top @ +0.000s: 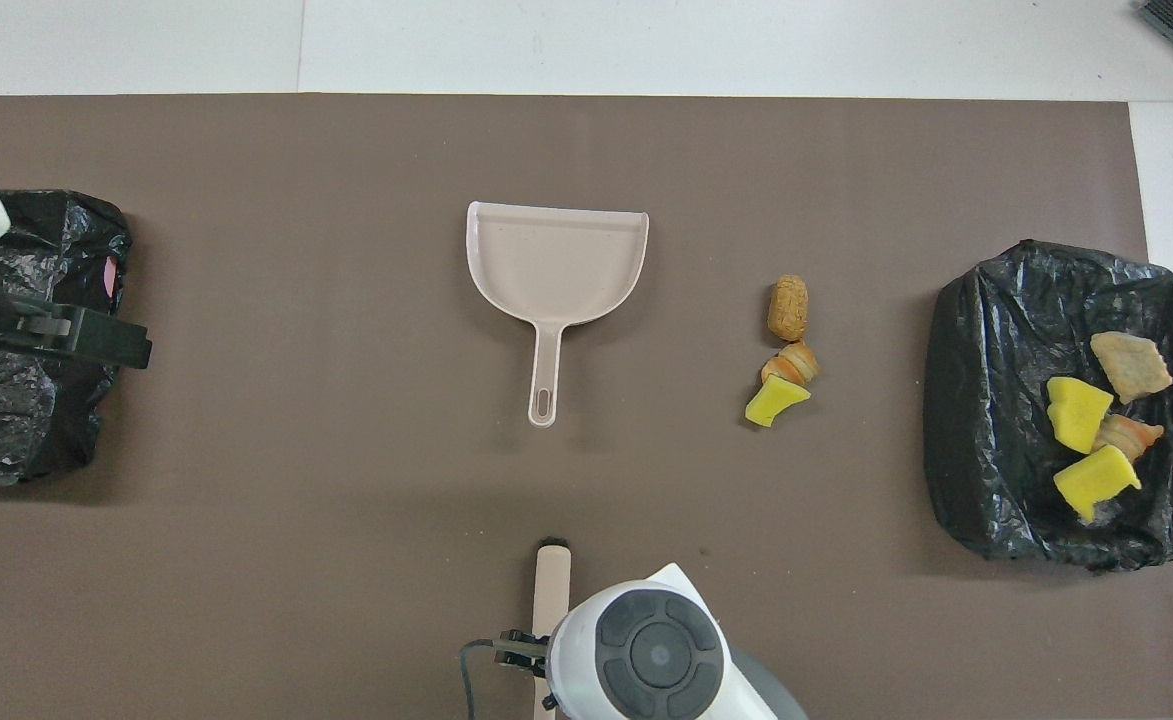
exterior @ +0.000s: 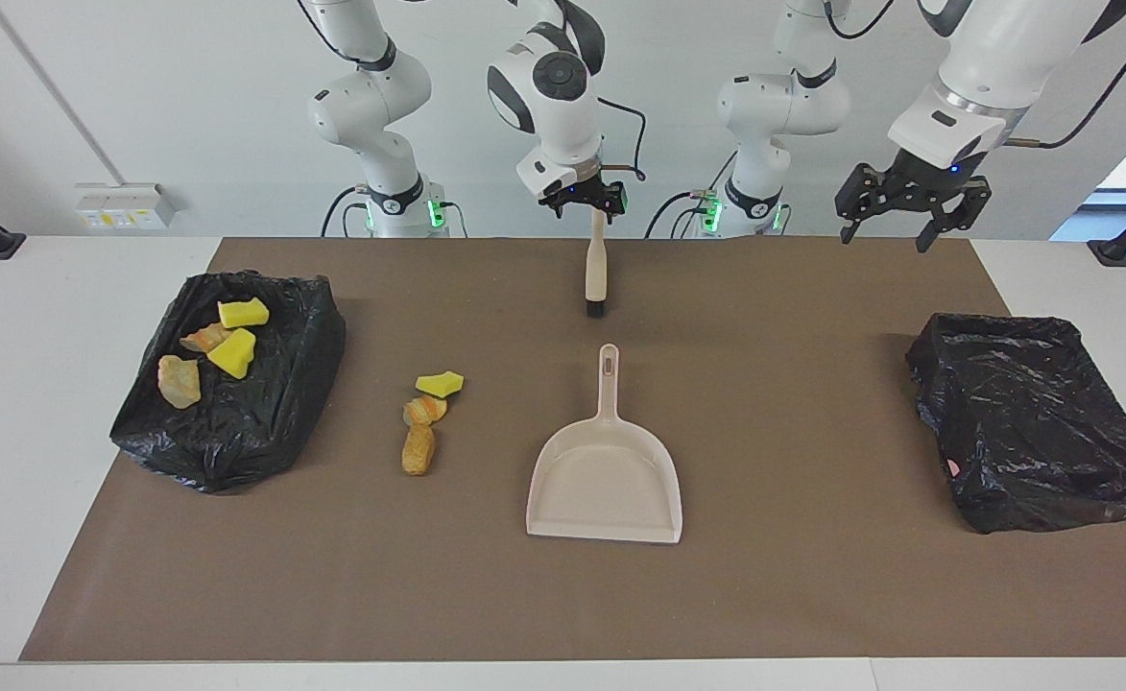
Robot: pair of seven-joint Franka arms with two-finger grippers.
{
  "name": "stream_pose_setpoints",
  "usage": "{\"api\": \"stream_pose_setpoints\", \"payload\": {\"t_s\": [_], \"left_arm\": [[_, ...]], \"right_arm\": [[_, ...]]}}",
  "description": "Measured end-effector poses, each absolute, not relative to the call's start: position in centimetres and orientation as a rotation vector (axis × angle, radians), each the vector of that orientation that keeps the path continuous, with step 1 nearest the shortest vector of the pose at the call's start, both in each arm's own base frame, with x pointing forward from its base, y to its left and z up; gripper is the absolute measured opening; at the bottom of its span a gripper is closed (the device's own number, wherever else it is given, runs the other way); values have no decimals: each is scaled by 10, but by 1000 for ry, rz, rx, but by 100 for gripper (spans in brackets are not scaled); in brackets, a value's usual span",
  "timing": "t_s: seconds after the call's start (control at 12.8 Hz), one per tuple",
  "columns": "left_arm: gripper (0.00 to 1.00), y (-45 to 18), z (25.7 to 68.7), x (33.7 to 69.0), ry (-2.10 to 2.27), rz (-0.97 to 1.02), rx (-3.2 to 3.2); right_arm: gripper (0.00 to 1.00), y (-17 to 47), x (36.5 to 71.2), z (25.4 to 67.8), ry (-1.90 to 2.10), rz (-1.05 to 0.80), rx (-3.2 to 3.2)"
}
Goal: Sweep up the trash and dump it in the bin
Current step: 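Grasp the dustpan handle with the left gripper while the right gripper reaches the brush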
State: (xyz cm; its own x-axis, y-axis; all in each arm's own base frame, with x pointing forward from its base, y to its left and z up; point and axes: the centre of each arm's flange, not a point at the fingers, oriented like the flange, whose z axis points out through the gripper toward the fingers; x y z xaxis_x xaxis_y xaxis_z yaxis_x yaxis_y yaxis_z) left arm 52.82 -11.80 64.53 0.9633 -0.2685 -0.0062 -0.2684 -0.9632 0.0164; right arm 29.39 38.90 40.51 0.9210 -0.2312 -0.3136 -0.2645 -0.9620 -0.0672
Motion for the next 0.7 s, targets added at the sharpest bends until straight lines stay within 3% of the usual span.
{"api": "stream_pose_setpoints", "payload": {"t_s": [0.39, 0.7], "left_arm": [[100, -223, 581, 521, -460, 70, 3078], [100, -291, 523, 518, -465, 76, 3049]], "right_arm": [[100, 398, 245, 366, 347, 435, -2944], [100, 399, 226, 345, 317, 409, -2956]]}}
